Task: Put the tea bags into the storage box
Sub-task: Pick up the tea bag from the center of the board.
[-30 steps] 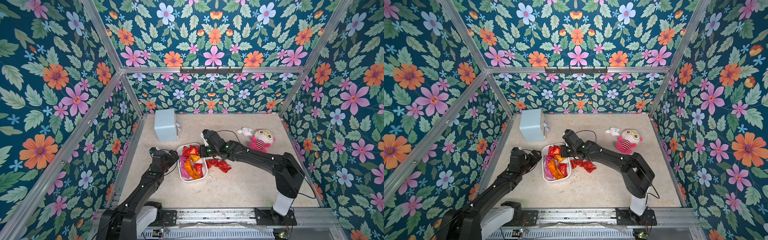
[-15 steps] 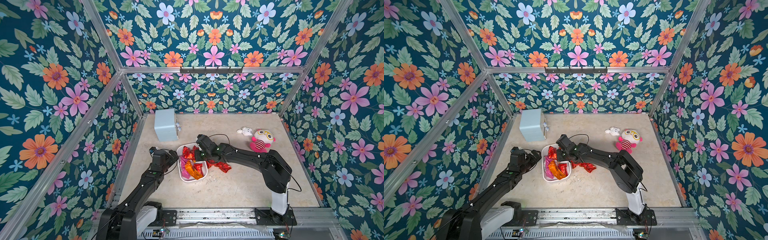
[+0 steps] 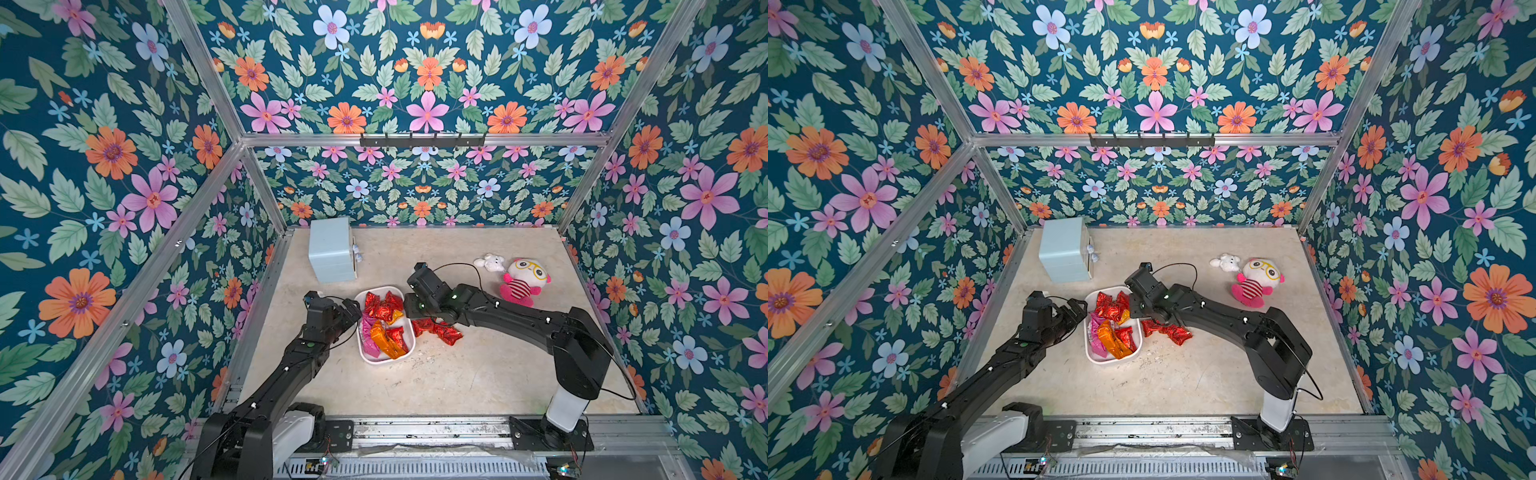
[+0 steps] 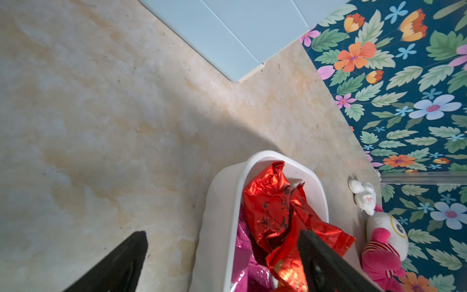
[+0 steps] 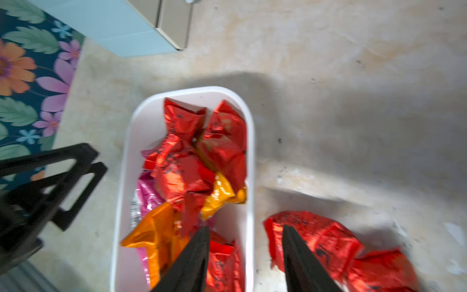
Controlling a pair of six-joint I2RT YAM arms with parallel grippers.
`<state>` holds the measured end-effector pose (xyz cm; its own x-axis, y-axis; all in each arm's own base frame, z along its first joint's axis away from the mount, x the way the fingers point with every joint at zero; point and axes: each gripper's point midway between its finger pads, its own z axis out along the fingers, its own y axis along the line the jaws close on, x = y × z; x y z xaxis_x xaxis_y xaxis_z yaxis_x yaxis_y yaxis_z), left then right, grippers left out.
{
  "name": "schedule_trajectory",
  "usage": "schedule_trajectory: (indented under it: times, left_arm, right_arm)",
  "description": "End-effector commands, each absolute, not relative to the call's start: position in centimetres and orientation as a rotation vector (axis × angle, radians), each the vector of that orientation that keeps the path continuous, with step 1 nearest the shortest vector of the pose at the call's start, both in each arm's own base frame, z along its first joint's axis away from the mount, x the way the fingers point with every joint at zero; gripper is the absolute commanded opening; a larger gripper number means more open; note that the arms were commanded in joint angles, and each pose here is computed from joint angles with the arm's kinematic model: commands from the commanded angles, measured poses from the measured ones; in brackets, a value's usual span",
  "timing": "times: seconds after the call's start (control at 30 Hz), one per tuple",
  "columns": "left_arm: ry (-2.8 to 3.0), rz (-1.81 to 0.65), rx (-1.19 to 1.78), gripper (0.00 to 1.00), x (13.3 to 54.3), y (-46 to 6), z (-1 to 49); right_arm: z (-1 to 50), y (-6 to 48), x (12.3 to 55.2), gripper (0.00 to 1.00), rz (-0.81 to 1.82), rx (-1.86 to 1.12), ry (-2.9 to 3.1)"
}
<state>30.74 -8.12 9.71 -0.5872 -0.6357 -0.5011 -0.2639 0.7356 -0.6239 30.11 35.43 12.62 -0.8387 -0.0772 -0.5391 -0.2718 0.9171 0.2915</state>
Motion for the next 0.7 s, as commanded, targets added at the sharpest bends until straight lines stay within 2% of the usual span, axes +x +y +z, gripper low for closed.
schedule_trajectory:
  times: [0.0, 0.3, 0.67]
  left_arm:
    - [2.186, -0.665, -0.616, 0.99, 31.2, -9.1, 10.2]
    - [2.218, -0.691, -0.590, 0.99, 31.4, -11.0, 9.6]
    - [2.221, -0.666, -0.605, 0.99, 30.8, -10.8, 9.3]
  right_arm:
    - [11.7, 32.2, 30.1, 0.51, 0.379, -0.194, 2.568]
    - [9.8, 30.0, 29.8, 0.51, 0.583, -0.061, 2.611]
    - [5.7, 31.0, 31.0, 0.49, 0.578, -0.051, 2.680]
